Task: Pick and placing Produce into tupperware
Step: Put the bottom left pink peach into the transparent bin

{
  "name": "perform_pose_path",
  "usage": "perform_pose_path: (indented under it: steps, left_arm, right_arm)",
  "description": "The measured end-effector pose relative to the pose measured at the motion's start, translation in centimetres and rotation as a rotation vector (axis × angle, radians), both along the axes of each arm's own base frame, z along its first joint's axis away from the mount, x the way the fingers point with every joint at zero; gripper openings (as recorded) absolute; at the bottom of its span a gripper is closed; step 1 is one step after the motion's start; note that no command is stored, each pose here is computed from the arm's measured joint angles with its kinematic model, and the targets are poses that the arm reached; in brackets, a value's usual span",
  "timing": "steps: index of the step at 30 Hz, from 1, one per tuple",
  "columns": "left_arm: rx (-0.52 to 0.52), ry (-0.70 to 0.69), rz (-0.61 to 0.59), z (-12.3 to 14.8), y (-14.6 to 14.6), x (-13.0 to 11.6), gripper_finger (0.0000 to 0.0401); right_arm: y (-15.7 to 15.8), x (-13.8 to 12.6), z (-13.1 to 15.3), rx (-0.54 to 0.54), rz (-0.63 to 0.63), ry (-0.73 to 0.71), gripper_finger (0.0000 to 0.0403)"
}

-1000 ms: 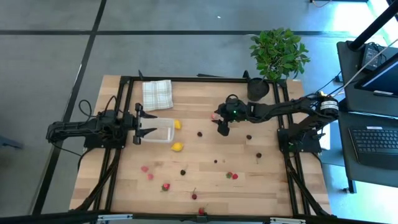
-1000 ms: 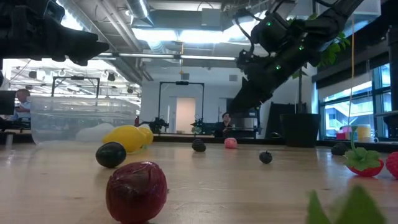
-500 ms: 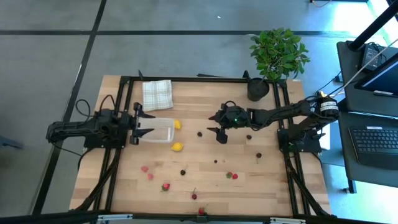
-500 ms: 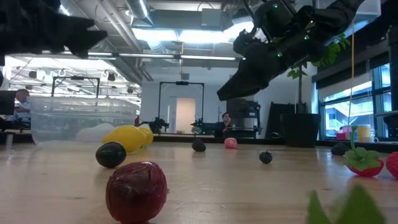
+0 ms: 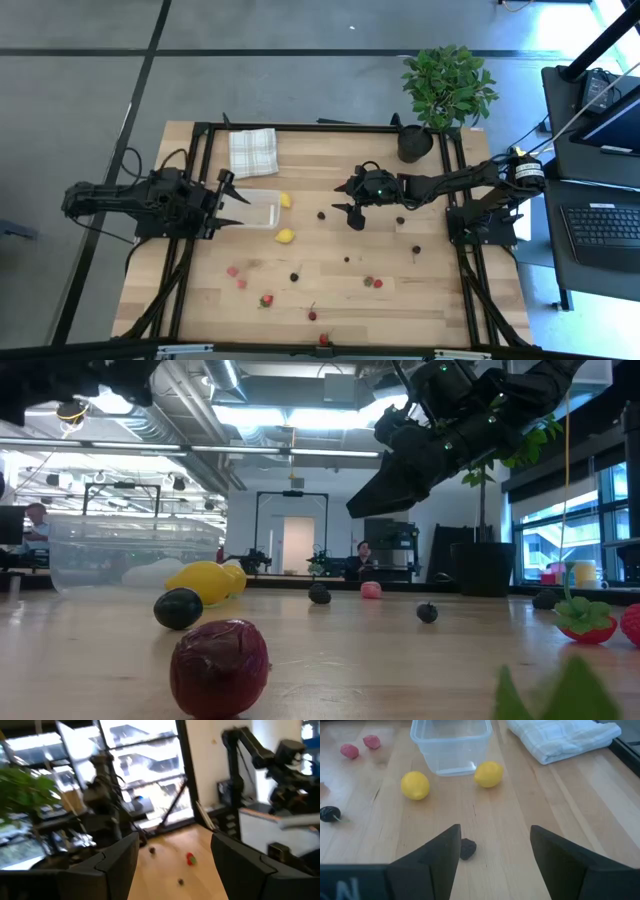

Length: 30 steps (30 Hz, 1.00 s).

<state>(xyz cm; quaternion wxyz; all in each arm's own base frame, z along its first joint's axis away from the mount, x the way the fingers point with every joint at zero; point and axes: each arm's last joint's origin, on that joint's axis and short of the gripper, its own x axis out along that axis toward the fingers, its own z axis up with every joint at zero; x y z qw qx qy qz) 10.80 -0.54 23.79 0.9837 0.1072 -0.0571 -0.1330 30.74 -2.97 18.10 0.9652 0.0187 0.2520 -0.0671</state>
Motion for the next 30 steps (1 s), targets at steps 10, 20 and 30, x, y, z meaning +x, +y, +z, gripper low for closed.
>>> perform_pose_path:
  steps: [10, 20, 30]
  left_arm:
    - [0.117, 0.354, -0.064, 1.8, -2.0, 3.2, 0.0241]
    - [0.045, 0.733, -0.156, 0.1, -5.1, 4.1, 0.0239]
    - [0.012, 0.88, -0.122, -1.6, -7.0, 4.6, 0.0216]
  right_arm:
    - [0.0, 0.1, 0.1, -0.001, 0.0, -0.013, 0.024]
    - [-0.1, 0.0, 0.1, -0.004, 0.0, -0.01, 0.024]
    - [-0.1, 0.0, 0.0, -0.003, -0.001, -0.007, 0.024]
